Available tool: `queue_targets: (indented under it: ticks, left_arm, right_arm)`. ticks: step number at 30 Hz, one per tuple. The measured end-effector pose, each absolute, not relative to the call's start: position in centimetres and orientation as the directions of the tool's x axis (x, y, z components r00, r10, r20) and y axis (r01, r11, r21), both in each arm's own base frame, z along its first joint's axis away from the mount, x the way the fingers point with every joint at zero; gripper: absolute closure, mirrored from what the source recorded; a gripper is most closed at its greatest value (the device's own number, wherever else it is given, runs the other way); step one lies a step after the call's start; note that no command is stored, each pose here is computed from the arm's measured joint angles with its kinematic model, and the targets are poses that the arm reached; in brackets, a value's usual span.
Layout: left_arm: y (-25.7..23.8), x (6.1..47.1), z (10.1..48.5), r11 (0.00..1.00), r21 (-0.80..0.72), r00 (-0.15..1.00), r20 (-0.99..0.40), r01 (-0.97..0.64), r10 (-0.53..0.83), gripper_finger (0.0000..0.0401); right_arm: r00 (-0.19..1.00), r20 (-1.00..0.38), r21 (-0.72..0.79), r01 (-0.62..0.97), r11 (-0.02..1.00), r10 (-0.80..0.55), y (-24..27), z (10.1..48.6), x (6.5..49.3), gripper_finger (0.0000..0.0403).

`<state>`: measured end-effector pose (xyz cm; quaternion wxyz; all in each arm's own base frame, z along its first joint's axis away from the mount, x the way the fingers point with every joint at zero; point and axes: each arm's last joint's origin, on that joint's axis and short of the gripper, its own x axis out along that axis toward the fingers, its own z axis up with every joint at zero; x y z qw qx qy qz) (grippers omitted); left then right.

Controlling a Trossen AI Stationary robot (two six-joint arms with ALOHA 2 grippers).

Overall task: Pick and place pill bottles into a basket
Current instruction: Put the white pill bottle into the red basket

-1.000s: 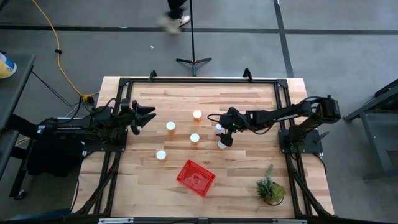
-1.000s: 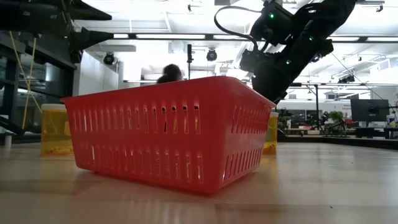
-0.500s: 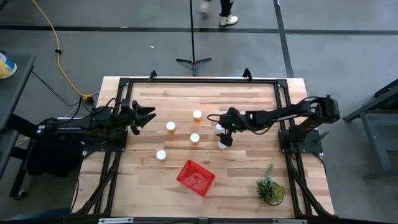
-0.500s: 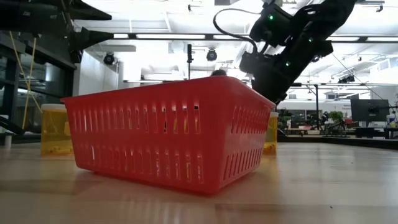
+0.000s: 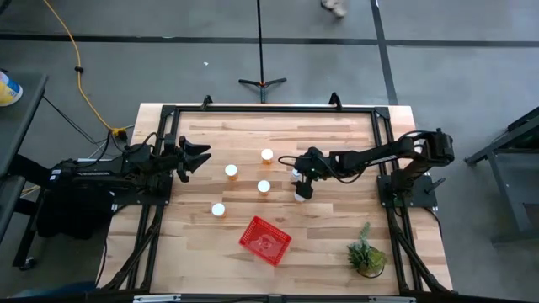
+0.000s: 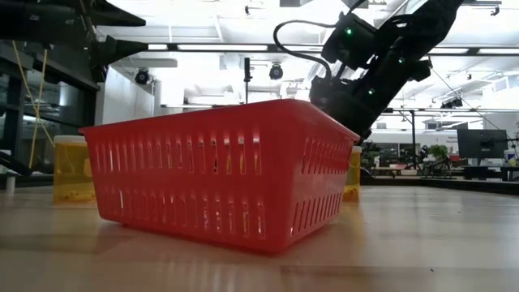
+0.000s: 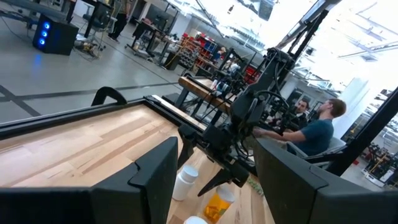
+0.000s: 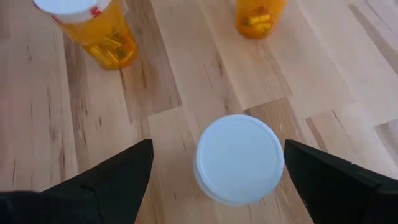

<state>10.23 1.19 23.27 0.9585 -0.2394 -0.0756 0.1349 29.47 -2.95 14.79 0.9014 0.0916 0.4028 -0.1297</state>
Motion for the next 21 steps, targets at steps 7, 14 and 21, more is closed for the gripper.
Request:
queue_targets:
  ticks: [7,14,21]
  left_arm:
    - [1.21,10.23,23.27,0.848,-0.480,0.951,0.080,-0.226,0.299,0.0158]
    - [1.21,10.23,23.26,0.848,-0.480,0.951,0.080,-0.226,0.299,0.0158]
    - [1.21,10.23,23.26,0.848,-0.480,0.951,0.080,-0.226,0.299,0.0158]
  right_arm:
    - [0.640,-0.751,0.058,0.305,0.950,-0.160,-2.95,14.78,29.45,0.0052]
    - [0.640,-0.751,0.056,0.303,0.951,-0.160,-2.95,14.77,29.45,0.0053]
    - [0.640,-0.751,0.056,0.303,0.951,-0.160,-2.95,14.77,29.45,0.0055]
